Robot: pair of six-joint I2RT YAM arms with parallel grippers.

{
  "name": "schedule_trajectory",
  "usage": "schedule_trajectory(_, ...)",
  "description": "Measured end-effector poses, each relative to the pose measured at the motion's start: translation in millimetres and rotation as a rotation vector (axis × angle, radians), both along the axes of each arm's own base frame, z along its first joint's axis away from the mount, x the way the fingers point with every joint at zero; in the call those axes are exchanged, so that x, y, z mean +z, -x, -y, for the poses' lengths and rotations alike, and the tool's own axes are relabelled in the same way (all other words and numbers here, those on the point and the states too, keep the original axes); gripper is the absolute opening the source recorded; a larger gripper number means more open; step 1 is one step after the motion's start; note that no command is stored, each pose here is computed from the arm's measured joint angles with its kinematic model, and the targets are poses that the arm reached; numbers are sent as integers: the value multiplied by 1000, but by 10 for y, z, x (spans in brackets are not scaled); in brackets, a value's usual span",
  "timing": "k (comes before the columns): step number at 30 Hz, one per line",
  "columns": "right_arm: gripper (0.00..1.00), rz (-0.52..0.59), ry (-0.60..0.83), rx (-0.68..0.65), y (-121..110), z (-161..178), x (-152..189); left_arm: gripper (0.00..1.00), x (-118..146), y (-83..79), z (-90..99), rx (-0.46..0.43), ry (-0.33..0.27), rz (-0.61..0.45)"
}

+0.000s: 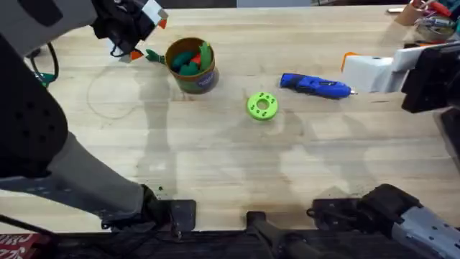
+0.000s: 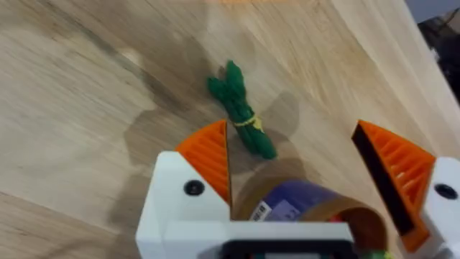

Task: Pick up the gripper from the table and insert it into the empty holder that is missing its gripper. Then pick up a screw, insert it into the mounting hole, and use the screwdriver to tighten it. Finally, clean up the table by picking up the vegetable and placing it into the bucket.

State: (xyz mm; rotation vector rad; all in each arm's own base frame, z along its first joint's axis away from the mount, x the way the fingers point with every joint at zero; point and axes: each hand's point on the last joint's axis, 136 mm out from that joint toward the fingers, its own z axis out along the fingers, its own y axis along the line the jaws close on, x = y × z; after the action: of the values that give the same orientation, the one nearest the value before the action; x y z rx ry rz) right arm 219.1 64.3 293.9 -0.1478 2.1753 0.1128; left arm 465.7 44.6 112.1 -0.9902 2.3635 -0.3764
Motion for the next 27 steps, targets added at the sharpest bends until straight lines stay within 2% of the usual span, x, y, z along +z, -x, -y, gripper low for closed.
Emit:
schedule_trajectory(8, 984, -14, -8, -10, -28, -14, -28, 981, -312, 5, -87, -47, -83, -66)
schedule_trajectory(16, 984, -87, 7, -27, -147, -75, -196, 981, -646, 44, -38, -131, -148, -145)
schedule_trajectory(22, 984, -134, 21, -36, -217, -111, -310, 978, -647, 43, -62, -162, -214, -160)
schedule_trajectory(24, 984, -142, 24, -37, -230, -118, -332, 917, -642, 57, -86, -167, -231, -171)
schedule_trajectory(25, 984, -146, 25, -38, -236, -121, -341, 853, -643, 62, -98, -167, -237, -174)
schedule_trajectory(27, 984, -151, 27, -38, -243, -124, -353, 588, -641, 61, -110, -177, -250, -175)
